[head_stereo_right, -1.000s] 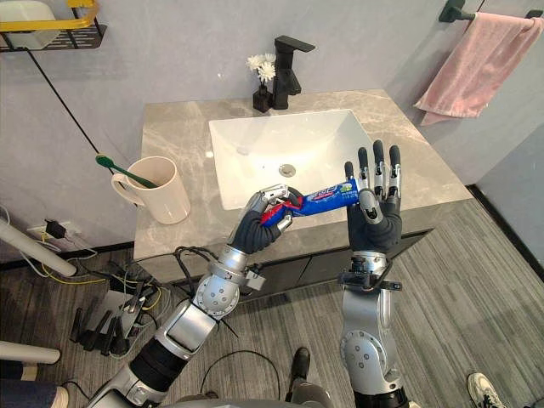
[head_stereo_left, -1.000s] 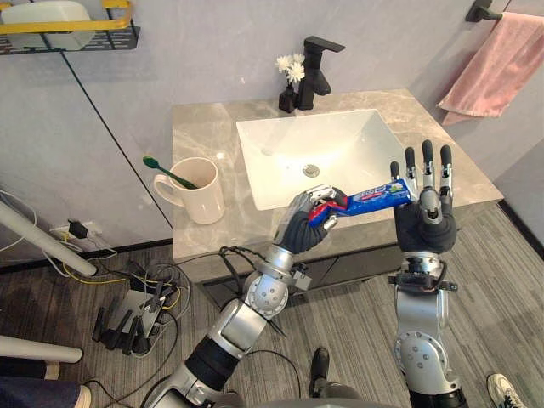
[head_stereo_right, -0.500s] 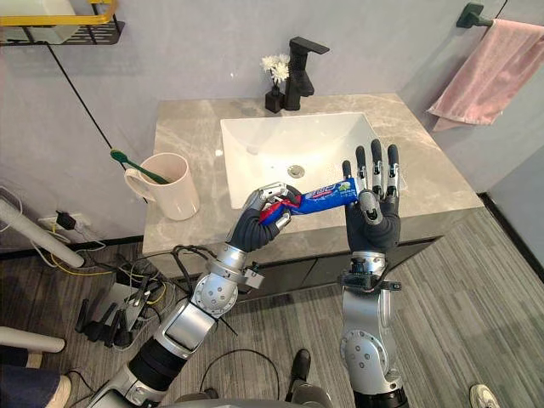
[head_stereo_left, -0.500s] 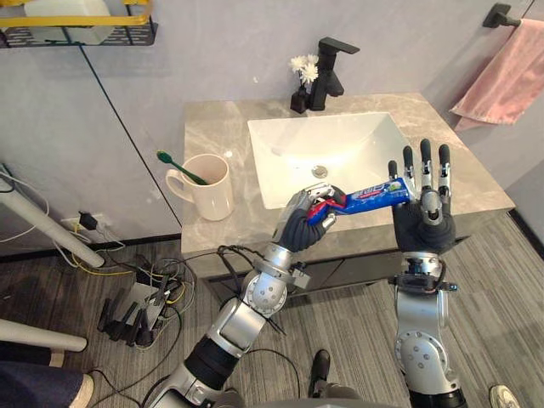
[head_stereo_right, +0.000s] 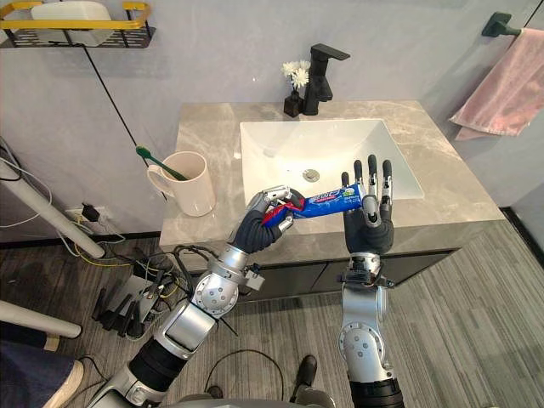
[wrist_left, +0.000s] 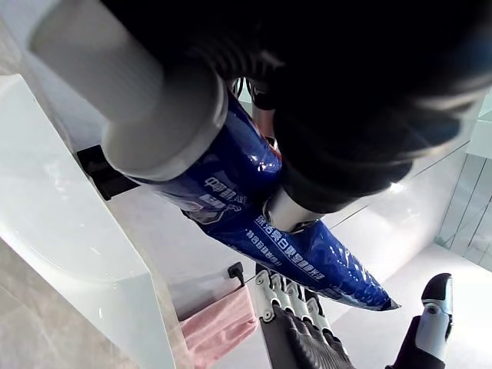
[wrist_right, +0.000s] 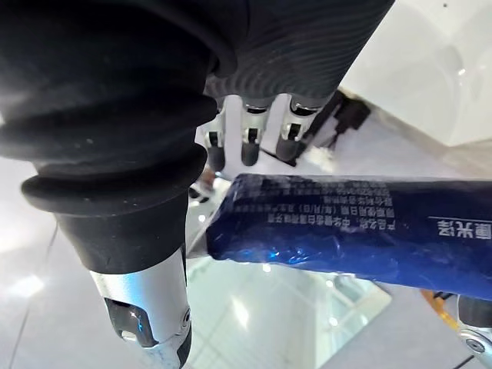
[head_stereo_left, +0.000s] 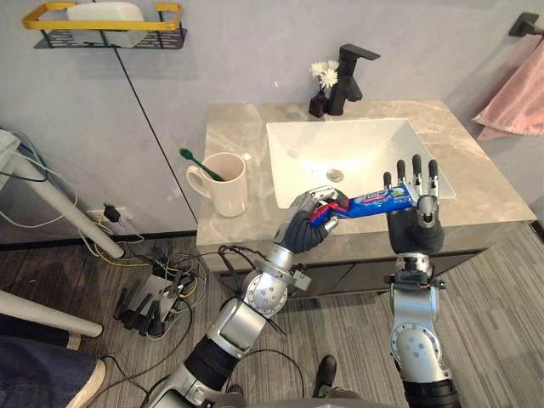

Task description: Organize washtable

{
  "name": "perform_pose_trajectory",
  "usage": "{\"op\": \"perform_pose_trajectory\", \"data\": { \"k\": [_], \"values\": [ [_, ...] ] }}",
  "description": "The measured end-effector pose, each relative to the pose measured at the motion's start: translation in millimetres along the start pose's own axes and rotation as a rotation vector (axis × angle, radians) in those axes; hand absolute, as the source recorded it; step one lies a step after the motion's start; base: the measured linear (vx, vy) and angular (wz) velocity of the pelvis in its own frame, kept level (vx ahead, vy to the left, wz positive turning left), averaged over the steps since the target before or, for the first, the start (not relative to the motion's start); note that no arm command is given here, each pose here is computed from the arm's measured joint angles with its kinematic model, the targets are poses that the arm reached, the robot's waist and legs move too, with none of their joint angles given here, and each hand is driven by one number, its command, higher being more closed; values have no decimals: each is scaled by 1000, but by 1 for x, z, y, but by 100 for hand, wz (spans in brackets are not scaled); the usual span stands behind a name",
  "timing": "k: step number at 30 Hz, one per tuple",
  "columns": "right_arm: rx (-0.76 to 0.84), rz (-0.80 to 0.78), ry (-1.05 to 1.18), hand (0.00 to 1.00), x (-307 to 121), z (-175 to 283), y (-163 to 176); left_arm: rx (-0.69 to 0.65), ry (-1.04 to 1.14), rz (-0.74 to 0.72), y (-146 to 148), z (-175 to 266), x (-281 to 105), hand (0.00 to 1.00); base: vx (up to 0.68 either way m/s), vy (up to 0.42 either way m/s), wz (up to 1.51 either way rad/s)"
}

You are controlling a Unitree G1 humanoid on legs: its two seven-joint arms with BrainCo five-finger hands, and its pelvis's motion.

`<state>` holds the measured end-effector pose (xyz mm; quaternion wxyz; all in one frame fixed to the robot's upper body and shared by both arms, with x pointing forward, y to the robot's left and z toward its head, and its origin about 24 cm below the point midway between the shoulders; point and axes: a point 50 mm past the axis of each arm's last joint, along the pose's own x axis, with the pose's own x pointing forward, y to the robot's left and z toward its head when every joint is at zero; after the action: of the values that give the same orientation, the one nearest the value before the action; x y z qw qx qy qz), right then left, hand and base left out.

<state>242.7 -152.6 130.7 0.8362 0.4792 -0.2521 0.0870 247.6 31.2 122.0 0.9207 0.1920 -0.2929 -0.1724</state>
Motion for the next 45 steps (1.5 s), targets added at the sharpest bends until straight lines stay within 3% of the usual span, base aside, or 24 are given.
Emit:
{"op": "perform_pose_trajectory", "data": {
  "k": [19, 20, 44, 45],
  "values": [
    [120, 93, 142, 0, 1, -28, 18, -26, -29, 22, 4, 7, 1, 100, 4, 1, 0],
    [117, 96, 152, 100, 0, -29, 18, -25, -29, 22, 4, 6, 1, 100, 0, 0, 0],
    [101, 77, 160, 100, 2, -36, 21, -26, -19, 30, 3, 3, -4, 100, 0, 0, -1],
    [99, 74, 158, 100, 2, -36, 21, -26, -17, 30, 3, 2, -4, 0, 0, 0, 0]
  ]
}}
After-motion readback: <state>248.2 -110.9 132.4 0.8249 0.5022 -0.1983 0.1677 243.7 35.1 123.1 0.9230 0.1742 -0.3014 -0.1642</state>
